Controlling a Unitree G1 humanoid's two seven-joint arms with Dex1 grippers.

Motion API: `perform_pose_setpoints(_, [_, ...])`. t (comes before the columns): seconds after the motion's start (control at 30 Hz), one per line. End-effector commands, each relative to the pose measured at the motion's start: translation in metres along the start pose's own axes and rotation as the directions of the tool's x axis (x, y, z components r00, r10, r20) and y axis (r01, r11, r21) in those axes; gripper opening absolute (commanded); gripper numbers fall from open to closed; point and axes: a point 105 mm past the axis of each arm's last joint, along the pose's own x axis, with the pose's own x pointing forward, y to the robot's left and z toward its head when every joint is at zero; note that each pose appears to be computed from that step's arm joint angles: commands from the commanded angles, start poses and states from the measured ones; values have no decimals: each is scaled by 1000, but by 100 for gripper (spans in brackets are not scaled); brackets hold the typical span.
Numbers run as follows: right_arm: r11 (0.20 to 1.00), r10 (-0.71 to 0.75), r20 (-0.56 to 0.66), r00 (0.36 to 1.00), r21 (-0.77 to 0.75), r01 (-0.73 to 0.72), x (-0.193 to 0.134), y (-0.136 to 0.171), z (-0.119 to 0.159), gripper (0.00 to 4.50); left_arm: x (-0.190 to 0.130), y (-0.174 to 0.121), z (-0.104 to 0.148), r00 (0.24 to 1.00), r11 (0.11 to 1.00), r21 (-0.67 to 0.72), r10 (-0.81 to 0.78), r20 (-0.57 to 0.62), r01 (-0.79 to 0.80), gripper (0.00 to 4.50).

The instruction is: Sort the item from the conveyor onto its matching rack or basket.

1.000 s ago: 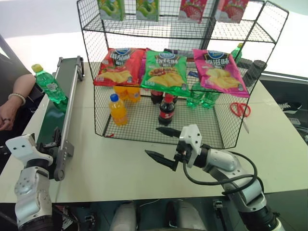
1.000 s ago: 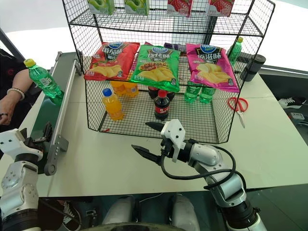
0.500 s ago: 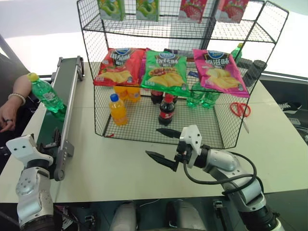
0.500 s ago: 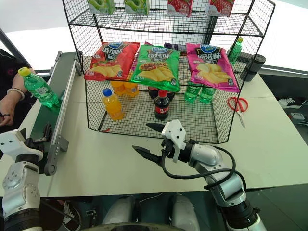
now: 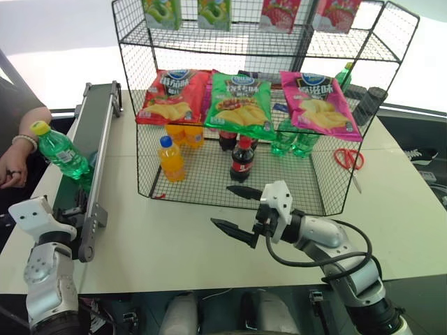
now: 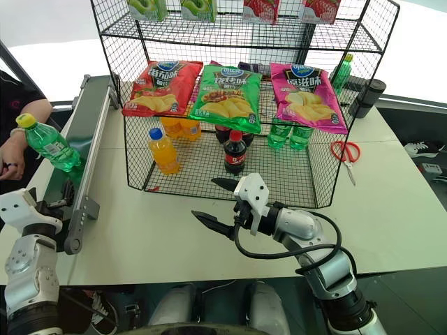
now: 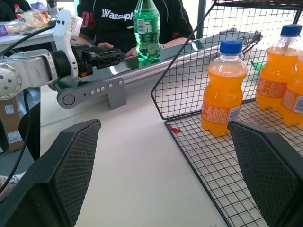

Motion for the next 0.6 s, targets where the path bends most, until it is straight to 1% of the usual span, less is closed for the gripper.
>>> perform_pose_setpoints(0.03, [1000,13,43,999,-29,-12,0,3,13,448,4,-1,12,999,1000,21,-4,51,3,450])
perform_pose_setpoints(0.6, [999,23,38,999,-24,-22,0,0,9,448,5,0,17,997,1000,24,-6,73,4,450])
